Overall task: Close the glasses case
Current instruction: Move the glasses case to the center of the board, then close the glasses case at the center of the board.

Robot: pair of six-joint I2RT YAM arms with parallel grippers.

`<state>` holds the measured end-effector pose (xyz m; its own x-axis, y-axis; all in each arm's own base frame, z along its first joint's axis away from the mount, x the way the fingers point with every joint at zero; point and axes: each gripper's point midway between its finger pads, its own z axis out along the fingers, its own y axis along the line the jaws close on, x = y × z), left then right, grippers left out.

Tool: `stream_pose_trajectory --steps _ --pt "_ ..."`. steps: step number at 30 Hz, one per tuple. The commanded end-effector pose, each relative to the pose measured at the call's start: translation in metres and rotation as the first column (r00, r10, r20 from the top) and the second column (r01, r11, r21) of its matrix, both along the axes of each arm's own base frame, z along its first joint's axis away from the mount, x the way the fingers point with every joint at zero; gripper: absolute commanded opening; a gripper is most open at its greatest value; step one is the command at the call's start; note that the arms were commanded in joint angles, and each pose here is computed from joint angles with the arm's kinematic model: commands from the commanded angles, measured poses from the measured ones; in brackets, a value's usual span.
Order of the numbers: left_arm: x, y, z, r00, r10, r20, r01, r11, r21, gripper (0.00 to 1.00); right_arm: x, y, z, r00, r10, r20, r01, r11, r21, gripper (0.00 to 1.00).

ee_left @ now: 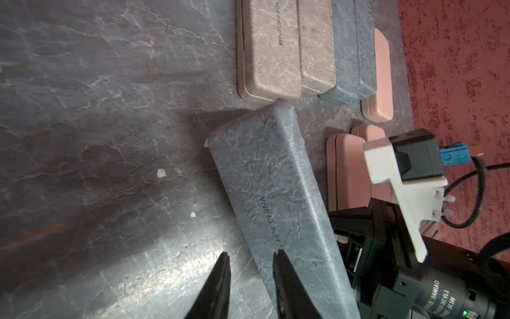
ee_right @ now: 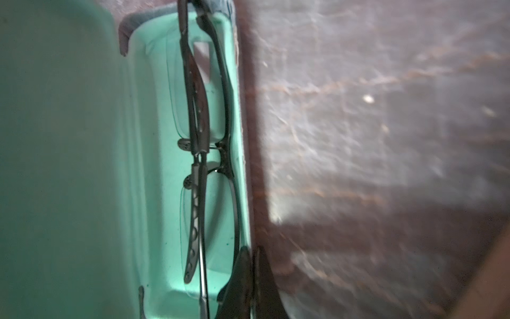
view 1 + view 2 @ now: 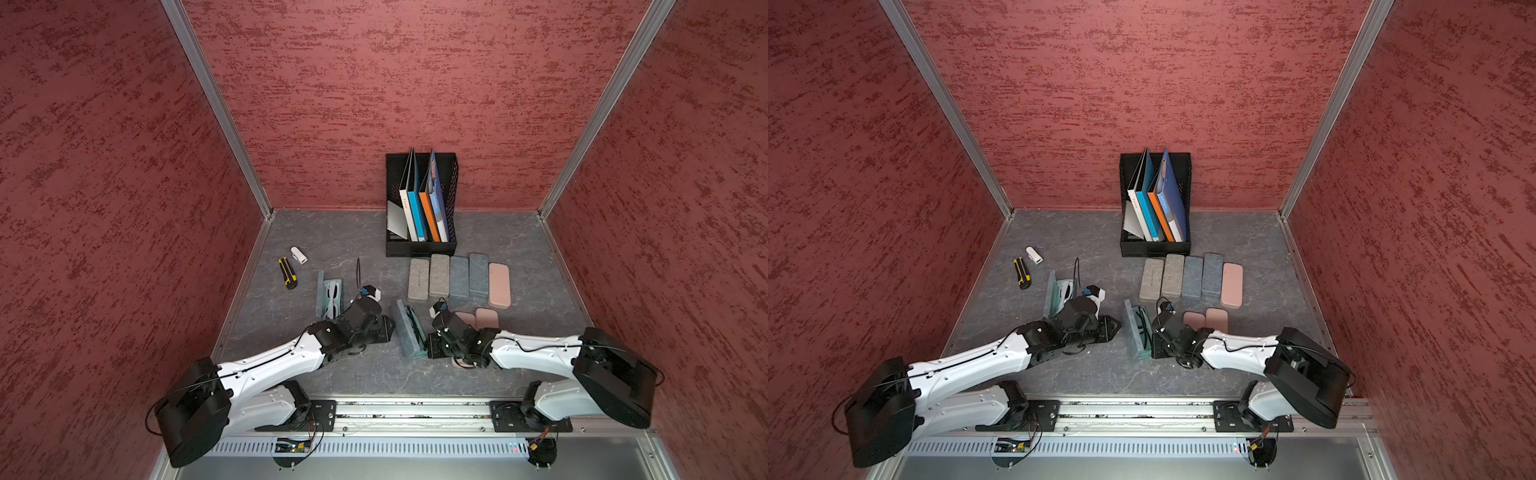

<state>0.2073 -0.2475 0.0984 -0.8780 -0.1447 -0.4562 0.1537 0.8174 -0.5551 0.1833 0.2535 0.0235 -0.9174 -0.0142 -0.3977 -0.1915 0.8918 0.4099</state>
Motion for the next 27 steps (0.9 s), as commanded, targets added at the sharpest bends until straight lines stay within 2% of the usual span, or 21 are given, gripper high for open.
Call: stream_pose_trajectory --steps 1,7,15,21,27 --pt "0.004 -0.016 0.017 0.999 -0.012 0.045 0.013 0.999 -0.032 0.31 0.000 -0.017 0.006 0.995 -0.088 0.056 0.091 0.994 -0.055 0.06" --pt "-0.004 -0.033 0.016 0.998 -0.045 0.047 0.047 0.998 -0.045 0.32 -0.013 -0.019 0.010 0.992 -0.105 0.075 0.109 0.993 -0.050 0.13" --pt "-0.005 -0.035 0.008 0.998 -0.044 0.039 0.045 0.999 -0.025 0.32 -0.016 -0.021 0.019 0.990 -0.106 0.095 0.108 0.994 -0.008 0.18" --pt "-0.003 -0.037 0.009 0.998 -0.047 0.043 0.048 0.999 -0.024 0.32 -0.011 -0.023 0.030 0.986 -0.093 0.138 0.095 0.995 -0.011 0.19" --pt "-0.003 -0.040 0.008 0.998 -0.053 0.038 0.054 0.998 -0.021 0.31 -0.006 -0.010 0.033 0.990 -0.038 0.133 0.037 0.999 0.007 0.19"
